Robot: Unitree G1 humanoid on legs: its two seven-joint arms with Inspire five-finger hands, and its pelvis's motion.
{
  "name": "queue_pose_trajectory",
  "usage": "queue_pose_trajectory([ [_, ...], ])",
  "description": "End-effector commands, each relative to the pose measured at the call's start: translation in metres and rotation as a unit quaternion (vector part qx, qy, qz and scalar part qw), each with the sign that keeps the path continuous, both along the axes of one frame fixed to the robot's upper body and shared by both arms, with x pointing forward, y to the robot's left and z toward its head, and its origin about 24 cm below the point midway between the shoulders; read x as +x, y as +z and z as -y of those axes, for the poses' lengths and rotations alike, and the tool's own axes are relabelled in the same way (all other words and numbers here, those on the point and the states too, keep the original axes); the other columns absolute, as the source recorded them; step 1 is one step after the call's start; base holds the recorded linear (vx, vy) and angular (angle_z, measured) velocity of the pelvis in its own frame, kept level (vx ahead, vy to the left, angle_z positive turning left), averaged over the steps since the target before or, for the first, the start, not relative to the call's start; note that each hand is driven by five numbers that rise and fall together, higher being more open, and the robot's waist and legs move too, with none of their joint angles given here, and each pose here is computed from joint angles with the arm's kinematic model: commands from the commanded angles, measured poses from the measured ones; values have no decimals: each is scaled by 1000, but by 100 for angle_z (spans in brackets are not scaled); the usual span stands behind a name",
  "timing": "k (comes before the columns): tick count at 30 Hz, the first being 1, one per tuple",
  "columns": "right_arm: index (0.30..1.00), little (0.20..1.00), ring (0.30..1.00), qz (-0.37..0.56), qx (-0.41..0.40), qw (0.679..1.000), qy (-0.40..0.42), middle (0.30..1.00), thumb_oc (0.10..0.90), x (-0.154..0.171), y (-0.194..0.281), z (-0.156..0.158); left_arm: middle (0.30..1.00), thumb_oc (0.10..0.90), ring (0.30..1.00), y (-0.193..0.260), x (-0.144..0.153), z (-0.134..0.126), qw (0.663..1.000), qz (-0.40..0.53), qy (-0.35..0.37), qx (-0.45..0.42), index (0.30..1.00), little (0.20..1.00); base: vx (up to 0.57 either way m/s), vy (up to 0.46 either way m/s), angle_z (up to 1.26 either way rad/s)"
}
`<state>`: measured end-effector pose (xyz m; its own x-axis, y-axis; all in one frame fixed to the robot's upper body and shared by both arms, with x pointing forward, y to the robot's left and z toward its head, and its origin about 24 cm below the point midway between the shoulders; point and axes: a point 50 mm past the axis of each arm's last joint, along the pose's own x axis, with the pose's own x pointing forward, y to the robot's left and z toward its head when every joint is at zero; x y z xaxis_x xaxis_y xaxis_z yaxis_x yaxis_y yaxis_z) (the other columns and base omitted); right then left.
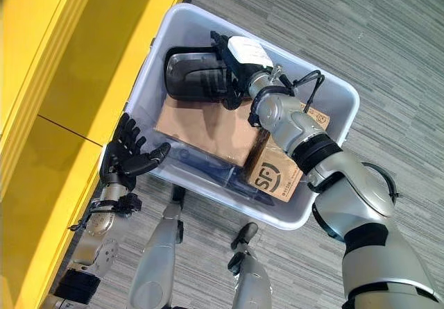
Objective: Move parts from the plastic box to the shelf.
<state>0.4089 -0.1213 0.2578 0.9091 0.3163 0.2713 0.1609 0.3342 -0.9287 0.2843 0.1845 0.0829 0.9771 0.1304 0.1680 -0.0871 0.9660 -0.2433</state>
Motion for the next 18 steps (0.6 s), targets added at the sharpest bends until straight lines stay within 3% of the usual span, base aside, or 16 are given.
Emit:
queue_pose_trajectory([
  [1, 1000, 1000, 1000, 152, 1, 988, 18, 1000, 900, -15, 84, -11, 1000, 900, 1000, 16, -8, -26, 998, 35, 56, 19, 1000, 1000, 3, 8, 10],
  [8, 1000, 1000, 1000, 142, 5, 989, 30, 1000, 900, -13, 76, -27, 1000, 900, 1000, 18, -5, -19, 998, 38, 52, 7, 1000, 1000, 2, 1, 1],
  [18, 1000, 1000, 1000, 129, 4, 991, 18, 1000, 900, -7, 65, -27, 1000, 900, 1000, 20, -5, -14, 998, 42, 45, 2, 1000, 1000, 3, -1, 1],
])
